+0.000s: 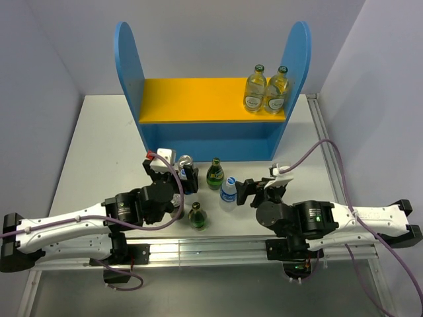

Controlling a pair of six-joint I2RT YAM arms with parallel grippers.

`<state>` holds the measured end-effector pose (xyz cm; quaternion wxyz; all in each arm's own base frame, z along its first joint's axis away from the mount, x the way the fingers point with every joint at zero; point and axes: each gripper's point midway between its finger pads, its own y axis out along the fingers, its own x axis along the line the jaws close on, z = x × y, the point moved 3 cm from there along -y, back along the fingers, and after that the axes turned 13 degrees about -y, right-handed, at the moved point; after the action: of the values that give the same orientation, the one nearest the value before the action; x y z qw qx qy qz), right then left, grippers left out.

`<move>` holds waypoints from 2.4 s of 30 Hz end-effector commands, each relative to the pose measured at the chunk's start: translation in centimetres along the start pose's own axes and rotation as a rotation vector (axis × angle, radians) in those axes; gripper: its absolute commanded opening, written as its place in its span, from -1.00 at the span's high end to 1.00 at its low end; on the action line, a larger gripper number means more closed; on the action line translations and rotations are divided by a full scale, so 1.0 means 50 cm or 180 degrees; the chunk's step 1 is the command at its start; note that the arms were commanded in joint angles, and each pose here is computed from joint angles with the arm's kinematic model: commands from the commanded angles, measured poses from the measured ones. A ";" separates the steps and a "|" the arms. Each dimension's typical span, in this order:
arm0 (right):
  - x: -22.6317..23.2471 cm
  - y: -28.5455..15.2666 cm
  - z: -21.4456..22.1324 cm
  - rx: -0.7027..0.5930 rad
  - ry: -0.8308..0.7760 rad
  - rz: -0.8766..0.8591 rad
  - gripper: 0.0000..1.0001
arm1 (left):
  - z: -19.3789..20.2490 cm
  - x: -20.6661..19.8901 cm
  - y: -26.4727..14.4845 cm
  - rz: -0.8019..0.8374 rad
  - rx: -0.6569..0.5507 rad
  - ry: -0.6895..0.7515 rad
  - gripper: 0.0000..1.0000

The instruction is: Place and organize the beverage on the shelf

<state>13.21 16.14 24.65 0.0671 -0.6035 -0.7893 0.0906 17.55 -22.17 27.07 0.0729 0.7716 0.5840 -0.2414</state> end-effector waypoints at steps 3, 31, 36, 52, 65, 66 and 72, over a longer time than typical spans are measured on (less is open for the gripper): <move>0.058 0.016 0.001 -0.0050 0.0221 -0.0097 -1.00 | 0.036 -0.007 0.015 0.0014 0.0010 -0.0069 -0.99; 0.103 0.120 0.126 0.0227 0.0278 -0.0242 -1.00 | 0.161 0.059 0.113 -0.0158 0.0239 0.0012 0.49; 0.100 0.130 0.126 0.0172 0.0256 -0.0163 -0.80 | 0.161 0.057 0.115 -0.0151 0.0231 0.0021 0.99; 0.083 0.129 0.142 0.0211 0.0255 -0.0106 1.00 | 0.030 -0.009 0.084 -0.0029 0.0123 0.0094 0.99; 0.061 0.122 0.145 0.0164 0.0302 -0.0046 1.00 | -0.266 -0.130 0.047 0.0053 -0.0441 0.0222 0.99; 0.059 0.122 0.143 0.0150 0.0310 -0.0032 1.00 | -0.291 -0.136 0.046 0.0053 -0.0489 0.0261 0.99; 0.051 0.118 0.144 0.0116 0.0339 -0.0030 1.00 | -0.453 -0.174 0.059 0.0018 -0.0818 0.0360 0.99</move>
<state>16.15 20.85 16.45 0.1298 -0.5795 -0.8009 0.0768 24.03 -24.42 43.22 0.0659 0.7830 0.5985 -0.1560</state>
